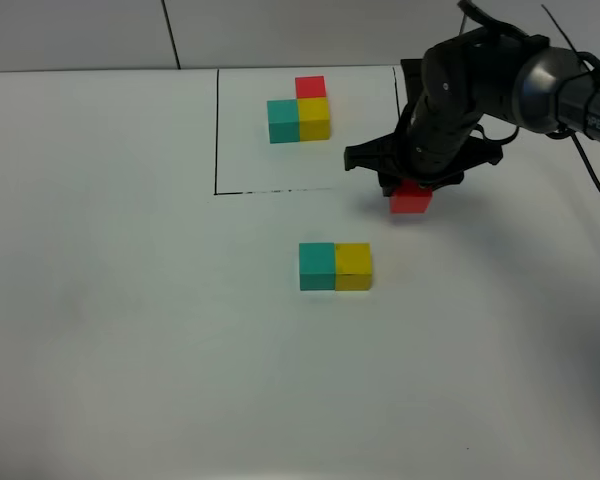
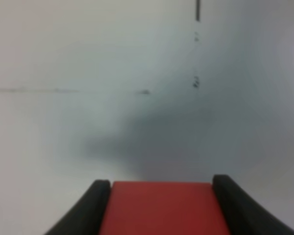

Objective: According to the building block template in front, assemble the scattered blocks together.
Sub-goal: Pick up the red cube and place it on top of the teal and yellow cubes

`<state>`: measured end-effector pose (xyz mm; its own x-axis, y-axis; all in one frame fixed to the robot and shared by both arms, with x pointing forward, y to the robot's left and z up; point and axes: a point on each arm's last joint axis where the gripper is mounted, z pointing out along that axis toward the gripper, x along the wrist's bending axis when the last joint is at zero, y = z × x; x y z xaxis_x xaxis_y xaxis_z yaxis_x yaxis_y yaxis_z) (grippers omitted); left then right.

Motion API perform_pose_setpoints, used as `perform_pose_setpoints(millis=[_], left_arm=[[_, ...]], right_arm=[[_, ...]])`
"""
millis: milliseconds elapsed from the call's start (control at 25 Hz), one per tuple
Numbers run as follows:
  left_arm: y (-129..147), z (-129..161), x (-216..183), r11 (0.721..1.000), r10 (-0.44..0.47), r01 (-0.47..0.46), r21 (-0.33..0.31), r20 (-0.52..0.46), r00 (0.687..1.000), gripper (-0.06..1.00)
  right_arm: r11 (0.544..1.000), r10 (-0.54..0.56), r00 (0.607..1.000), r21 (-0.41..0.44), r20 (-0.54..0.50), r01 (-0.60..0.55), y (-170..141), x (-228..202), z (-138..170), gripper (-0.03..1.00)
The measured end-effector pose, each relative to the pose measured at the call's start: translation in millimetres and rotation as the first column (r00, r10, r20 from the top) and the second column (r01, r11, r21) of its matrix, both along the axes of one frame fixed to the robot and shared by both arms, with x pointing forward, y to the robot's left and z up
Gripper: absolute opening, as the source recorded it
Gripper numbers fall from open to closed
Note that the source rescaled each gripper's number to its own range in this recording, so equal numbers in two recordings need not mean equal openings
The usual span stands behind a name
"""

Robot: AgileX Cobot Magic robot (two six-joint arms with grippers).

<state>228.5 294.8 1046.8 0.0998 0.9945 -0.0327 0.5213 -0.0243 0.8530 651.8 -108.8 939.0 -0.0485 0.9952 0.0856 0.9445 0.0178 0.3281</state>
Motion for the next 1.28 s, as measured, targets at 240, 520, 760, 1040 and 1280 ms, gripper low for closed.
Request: perform_pose_setpoints(millis=[240,520,760,1040,1280], left_arm=[[0.0,0.0,0.0,1.000,0.000,0.000,0.000,0.000,1.000,0.80],[0.0,0.0,0.0,1.000,0.000,0.000,0.000,0.000,1.000,0.80],[0.0,0.0,0.0,1.000,0.000,0.000,0.000,0.000,1.000,0.80],[0.0,0.0,0.0,1.000,0.000,0.000,0.000,0.000,1.000,0.80],[0.0,0.0,0.0,1.000,0.000,0.000,0.000,0.000,1.000,0.80]], right_arm=[[0.999,-0.001,0.999,-0.036,-0.032,0.000,30.4,-3.9,-4.2,0.02],[0.999,0.020,0.995,-0.033,-0.095,-0.023,51.2,-11.8,-27.6,0.02],[1.000,0.001,0.994,-0.022,-0.107,-0.003,53.5,-9.9,-38.0,0.02],[1.000,-0.016,0.992,0.008,-0.122,0.017,57.8,-10.8,-44.3,0.02],[1.000,-0.020,0.992,0.008,-0.126,0.021,60.8,-12.0,-46.3,0.02]])
